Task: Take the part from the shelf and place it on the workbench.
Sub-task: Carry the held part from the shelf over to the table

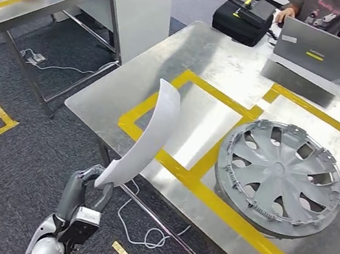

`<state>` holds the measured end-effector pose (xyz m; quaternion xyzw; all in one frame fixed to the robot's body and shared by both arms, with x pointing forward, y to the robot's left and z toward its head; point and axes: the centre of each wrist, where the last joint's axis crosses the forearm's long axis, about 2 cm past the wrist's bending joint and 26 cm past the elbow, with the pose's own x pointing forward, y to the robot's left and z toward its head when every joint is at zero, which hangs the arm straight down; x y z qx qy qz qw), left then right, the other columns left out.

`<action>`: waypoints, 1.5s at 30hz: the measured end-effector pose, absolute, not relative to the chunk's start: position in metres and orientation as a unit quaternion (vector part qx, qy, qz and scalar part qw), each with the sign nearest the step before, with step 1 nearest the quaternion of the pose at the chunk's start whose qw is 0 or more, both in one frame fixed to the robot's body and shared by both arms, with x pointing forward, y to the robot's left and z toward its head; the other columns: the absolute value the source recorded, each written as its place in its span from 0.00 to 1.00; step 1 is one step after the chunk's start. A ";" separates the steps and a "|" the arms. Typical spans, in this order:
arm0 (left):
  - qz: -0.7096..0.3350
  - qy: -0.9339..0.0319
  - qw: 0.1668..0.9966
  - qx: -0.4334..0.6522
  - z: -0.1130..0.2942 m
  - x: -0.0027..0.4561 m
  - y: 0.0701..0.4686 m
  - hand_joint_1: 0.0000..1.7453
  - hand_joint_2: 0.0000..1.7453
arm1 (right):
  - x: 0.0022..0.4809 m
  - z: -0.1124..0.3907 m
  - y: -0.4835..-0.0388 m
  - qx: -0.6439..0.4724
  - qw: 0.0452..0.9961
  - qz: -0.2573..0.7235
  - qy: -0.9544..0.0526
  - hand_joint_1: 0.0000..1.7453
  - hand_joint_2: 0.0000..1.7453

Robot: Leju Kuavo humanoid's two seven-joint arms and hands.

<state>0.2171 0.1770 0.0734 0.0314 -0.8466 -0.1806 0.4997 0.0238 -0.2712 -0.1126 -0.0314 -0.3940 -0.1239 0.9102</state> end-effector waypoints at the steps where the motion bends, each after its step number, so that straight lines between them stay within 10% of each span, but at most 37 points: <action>1: -0.181 -0.847 0.499 0.032 0.074 0.218 0.177 1.00 1.00 | 0.024 -0.113 -0.271 -0.031 0.910 -0.123 -0.394 0.00 1.00; 45: -0.226 -0.779 0.560 0.167 0.078 0.288 0.198 1.00 1.00 | 0.035 -0.112 -0.278 -0.008 0.914 -0.077 -0.397 0.00 1.00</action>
